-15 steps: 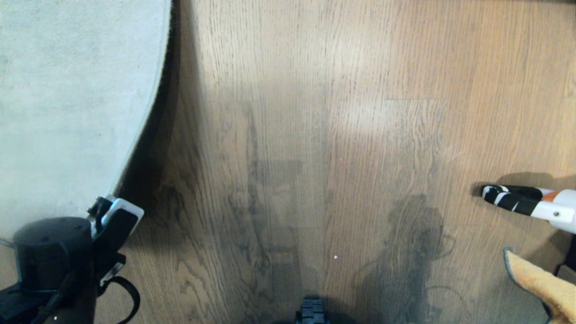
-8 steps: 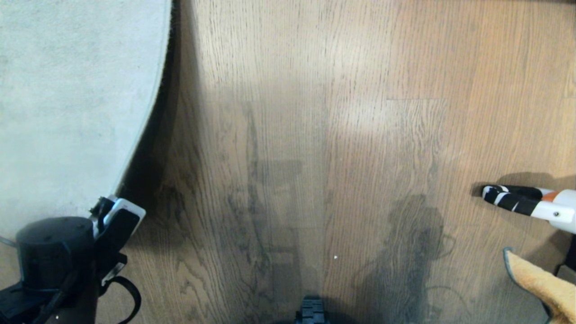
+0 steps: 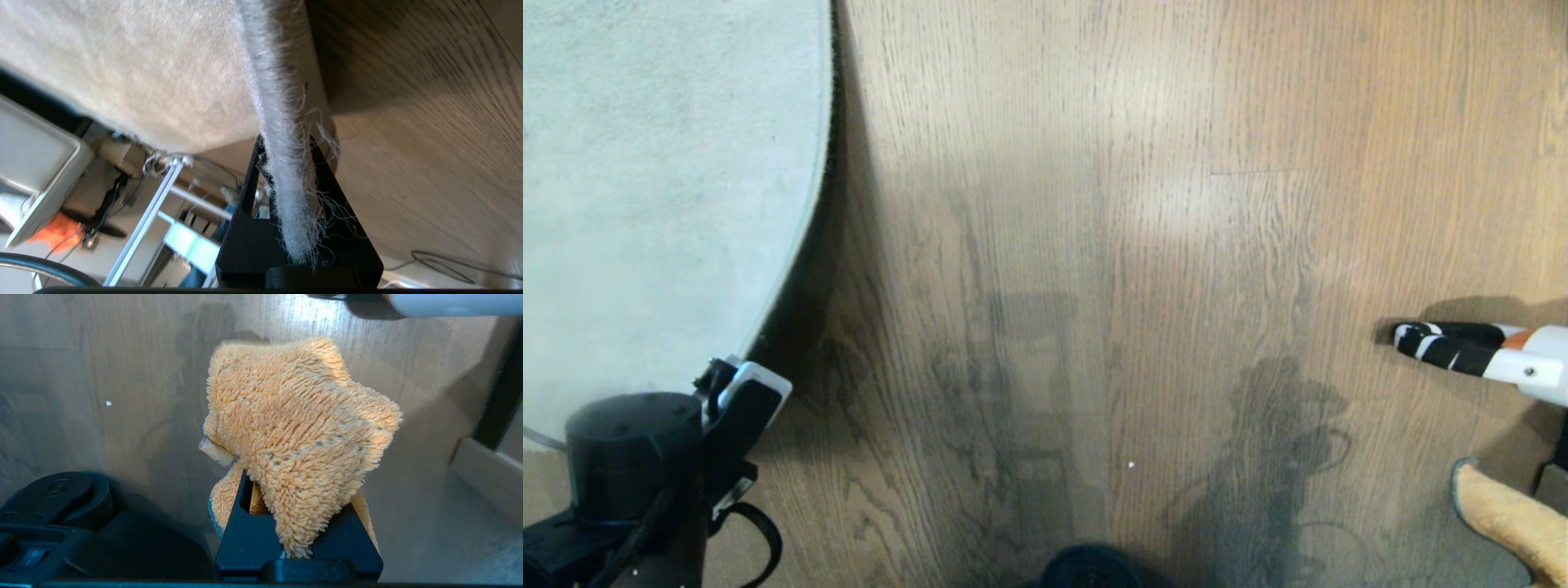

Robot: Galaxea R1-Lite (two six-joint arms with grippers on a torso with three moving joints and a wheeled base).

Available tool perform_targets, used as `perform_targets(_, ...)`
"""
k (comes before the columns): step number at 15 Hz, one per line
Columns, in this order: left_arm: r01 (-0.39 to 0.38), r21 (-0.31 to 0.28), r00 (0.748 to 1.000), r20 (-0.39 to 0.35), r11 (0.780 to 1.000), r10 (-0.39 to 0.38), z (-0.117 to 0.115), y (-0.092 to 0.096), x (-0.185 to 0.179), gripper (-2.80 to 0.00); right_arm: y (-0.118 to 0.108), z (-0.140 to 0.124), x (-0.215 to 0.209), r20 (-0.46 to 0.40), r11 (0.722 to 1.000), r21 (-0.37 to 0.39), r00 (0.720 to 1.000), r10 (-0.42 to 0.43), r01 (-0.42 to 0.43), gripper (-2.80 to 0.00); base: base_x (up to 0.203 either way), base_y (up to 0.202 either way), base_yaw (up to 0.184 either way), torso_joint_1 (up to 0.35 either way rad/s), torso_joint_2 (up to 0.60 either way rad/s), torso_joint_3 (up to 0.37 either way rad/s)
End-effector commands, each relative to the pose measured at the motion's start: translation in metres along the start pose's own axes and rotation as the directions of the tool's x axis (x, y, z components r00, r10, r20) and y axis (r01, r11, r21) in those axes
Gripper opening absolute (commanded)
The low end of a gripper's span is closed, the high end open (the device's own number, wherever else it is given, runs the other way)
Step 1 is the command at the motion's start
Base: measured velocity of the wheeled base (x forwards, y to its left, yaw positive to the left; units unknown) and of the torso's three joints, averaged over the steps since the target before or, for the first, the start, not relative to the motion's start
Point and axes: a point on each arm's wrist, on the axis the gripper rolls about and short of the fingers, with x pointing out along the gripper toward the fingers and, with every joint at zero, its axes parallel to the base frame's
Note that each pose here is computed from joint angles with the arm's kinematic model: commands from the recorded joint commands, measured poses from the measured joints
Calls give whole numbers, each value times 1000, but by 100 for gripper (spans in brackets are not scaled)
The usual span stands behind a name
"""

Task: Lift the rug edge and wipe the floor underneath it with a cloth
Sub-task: Lift up the carpet

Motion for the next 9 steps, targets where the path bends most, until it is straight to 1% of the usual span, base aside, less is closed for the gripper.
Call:
perform_targets(1,-6,0,1000,-1,1000,6,0,0,0,-280,0,0,0,-2,1000,-1,1000,2,-2,-280,1,178,-9,2,2,-2)
perform_targets(9,-9,-2,1000,-3,1000,9,-1,1,0,-280,0,0,0,-2,1000,-1,1000,2,-2,-280,0,193,-3,2,3,3)
